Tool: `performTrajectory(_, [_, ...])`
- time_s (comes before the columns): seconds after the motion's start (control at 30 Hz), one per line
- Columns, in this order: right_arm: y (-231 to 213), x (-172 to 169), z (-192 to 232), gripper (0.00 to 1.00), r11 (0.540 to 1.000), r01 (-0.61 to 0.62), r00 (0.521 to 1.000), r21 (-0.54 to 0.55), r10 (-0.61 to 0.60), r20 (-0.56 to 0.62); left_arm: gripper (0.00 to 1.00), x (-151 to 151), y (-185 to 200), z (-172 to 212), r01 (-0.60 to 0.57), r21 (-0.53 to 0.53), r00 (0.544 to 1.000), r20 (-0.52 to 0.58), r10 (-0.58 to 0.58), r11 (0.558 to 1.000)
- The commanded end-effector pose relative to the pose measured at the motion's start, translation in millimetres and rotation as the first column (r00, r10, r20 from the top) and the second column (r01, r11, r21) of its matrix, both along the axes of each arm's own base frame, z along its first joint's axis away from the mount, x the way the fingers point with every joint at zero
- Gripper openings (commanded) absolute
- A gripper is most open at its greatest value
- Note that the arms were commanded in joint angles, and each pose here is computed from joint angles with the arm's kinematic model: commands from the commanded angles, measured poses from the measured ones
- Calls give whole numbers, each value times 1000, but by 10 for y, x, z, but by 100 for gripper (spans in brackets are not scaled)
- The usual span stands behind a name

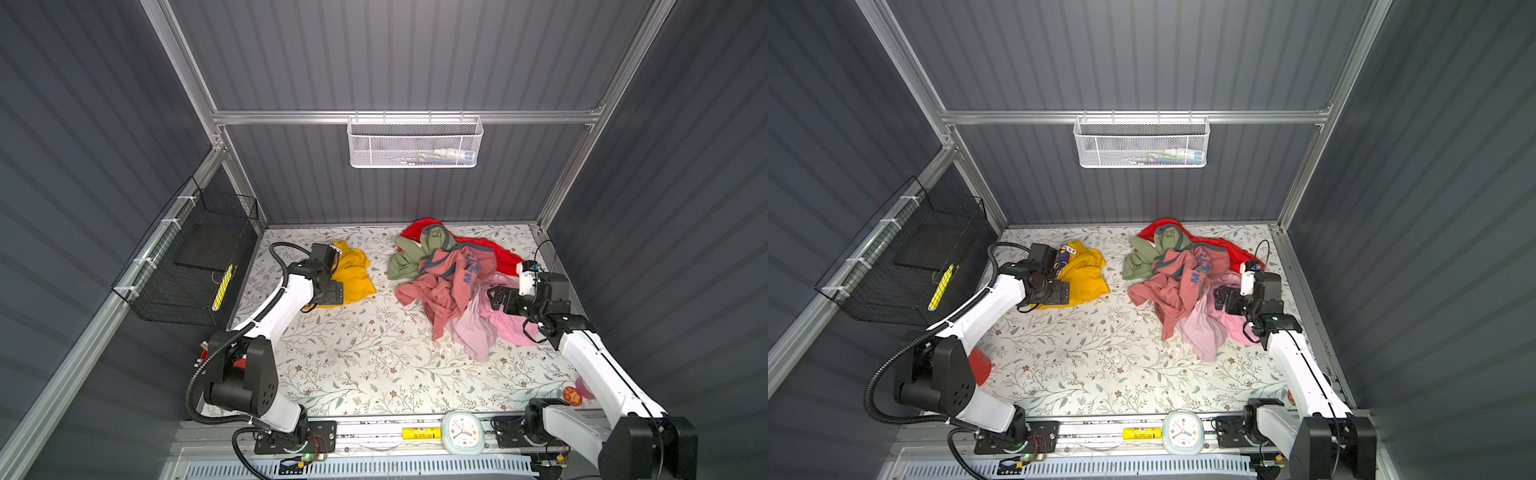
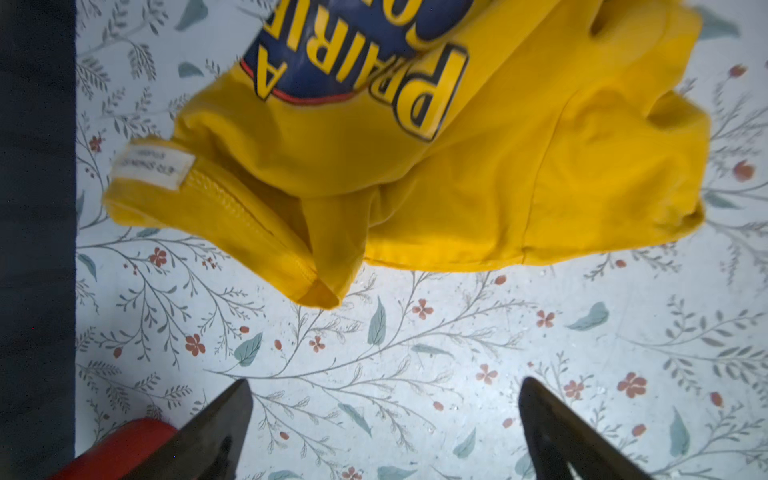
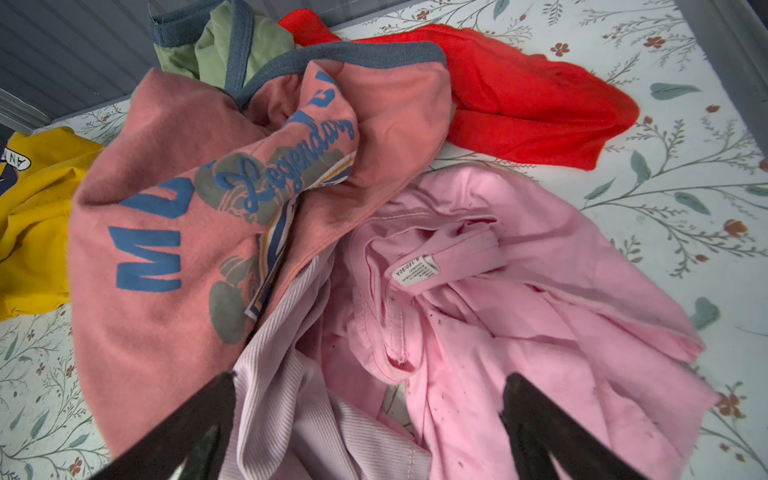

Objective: Pick out a specific cloth from the pile

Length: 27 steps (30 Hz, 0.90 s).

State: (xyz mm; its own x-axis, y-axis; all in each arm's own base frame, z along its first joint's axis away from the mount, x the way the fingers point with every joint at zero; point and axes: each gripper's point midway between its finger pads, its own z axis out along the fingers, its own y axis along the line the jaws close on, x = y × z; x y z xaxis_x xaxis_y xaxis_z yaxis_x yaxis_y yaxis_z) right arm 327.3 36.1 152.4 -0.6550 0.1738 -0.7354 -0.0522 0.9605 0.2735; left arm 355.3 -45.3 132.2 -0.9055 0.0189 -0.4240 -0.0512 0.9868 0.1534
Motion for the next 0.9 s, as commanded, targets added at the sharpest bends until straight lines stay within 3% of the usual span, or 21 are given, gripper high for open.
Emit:
performTrajectory(0.0, [26, 44, 93, 99, 1000, -19, 1000, -8, 19, 18, 100, 298, 4, 185, 82, 64, 994, 72, -86, 995])
performTrajectory(0.33, [-28, 43, 92, 99, 998, -12, 1000, -54, 13, 25, 100, 1106, -299, -275, 359, 151, 930, 25, -367, 921])
performTrajectory(0.53, [-48, 47, 55, 99, 997, -12, 1000, -72, 13, 15, 100, 1325, -388, -624, 499, 206, 862, -25, -506, 842])
performTrajectory(0.63, [-61, 53, 47, 99, 997, -8, 1000, -78, 9, 6, 100, 1316, -478, -856, 587, 162, 809, -88, -581, 793])
performTrajectory(0.7, [-76, 54, 49, 99, 996, -4, 1000, -86, 4, 3, 99, 1296, -455, -1037, 601, 131, 798, -150, -583, 789])
performTrajectory(0.77, [-84, 49, 51, 99, 996, -4, 1000, -93, 4, 1, 94, 1262, -454, -1200, 604, 71, 790, -181, -585, 794])
performTrajectory(0.87, [-99, 43, 72, 99, 995, 0, 1000, -102, 0, 4, 75, 1238, -419, -1353, 579, -7, 799, -195, -569, 816])
